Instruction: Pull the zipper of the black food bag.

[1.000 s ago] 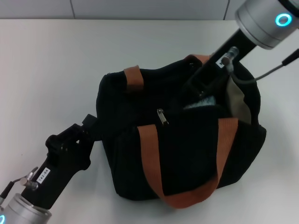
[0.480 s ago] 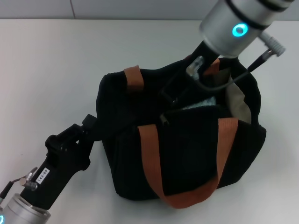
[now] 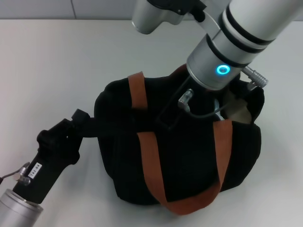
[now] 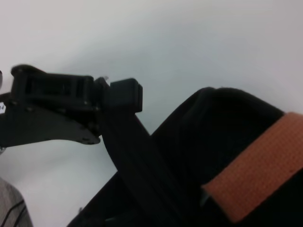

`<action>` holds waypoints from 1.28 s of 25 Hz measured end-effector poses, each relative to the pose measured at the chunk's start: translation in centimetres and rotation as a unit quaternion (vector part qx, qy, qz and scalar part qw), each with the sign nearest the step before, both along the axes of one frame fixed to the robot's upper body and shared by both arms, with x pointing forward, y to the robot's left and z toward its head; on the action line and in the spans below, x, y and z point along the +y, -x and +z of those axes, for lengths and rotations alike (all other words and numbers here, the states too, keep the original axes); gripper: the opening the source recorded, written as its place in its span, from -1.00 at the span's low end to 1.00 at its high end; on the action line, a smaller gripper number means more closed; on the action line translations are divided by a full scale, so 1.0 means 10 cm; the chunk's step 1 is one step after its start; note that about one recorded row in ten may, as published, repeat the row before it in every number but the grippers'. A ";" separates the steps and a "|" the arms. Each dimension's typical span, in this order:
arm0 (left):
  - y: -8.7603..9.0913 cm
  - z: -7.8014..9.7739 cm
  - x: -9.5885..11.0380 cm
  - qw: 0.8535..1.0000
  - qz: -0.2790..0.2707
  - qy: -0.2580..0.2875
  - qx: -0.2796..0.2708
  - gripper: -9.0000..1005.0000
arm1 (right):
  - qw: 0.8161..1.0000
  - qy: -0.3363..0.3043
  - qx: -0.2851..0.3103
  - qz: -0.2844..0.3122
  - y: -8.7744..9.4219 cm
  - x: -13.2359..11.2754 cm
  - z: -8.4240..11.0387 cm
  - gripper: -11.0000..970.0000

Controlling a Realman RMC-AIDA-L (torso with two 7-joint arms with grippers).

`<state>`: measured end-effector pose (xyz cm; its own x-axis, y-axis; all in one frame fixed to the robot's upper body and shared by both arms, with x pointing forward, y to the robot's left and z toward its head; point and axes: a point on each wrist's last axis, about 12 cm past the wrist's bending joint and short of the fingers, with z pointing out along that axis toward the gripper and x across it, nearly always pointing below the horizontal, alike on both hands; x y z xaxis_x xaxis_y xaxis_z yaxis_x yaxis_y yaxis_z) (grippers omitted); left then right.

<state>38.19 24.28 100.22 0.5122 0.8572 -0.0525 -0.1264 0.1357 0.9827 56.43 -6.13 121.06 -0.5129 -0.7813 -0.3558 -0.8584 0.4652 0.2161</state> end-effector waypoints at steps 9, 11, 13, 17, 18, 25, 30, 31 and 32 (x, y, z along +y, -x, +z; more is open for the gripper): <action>0.05 -0.04 0.00 1.000 0.005 -0.013 0.008 -0.93 | 1.000 0.013 0.005 -0.004 0.03 -0.10 -0.03 -0.97; 0.06 -0.03 -0.01 1.000 0.006 -0.011 0.007 -0.93 | 1.000 0.021 0.008 -0.003 0.05 -0.14 -0.03 -0.97; 0.06 -0.03 -0.01 1.000 0.006 -0.008 0.005 -0.93 | 0.999 0.032 0.003 -0.002 0.05 -0.17 -0.01 -0.97; 0.03 -0.01 0.00 1.000 0.012 -0.009 0.000 -0.93 | 0.999 0.040 -0.008 -0.001 0.04 -0.15 0.04 -0.98; 0.02 -0.01 0.01 1.000 0.015 -0.009 -0.001 -0.93 | 0.999 0.042 -0.009 -0.005 0.03 -0.16 0.05 -0.98; 0.01 0.01 0.04 1.000 0.023 -0.008 -0.010 -0.93 | 0.998 0.050 -0.009 -0.029 -0.05 -0.23 0.06 -0.98; 0.02 0.02 0.05 1.000 0.025 -0.006 -0.013 -0.93 | 0.996 0.062 0.001 -0.062 -0.10 -0.41 0.04 -0.98; 0.02 0.02 0.05 1.000 0.025 -0.006 -0.013 -0.93 | 0.996 0.062 0.001 -0.062 -0.10 -0.41 0.04 -0.98; 0.02 0.02 0.05 1.000 0.026 -0.006 -0.014 -0.93 | 0.996 0.061 0.009 -0.071 -0.10 -0.48 0.03 -0.98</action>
<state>38.04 24.80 100.39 0.4682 0.8832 -0.0288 -0.1601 0.1169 0.9802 57.44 -10.90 121.40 -0.6265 -0.7373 -0.2527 -0.7788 0.6053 0.1649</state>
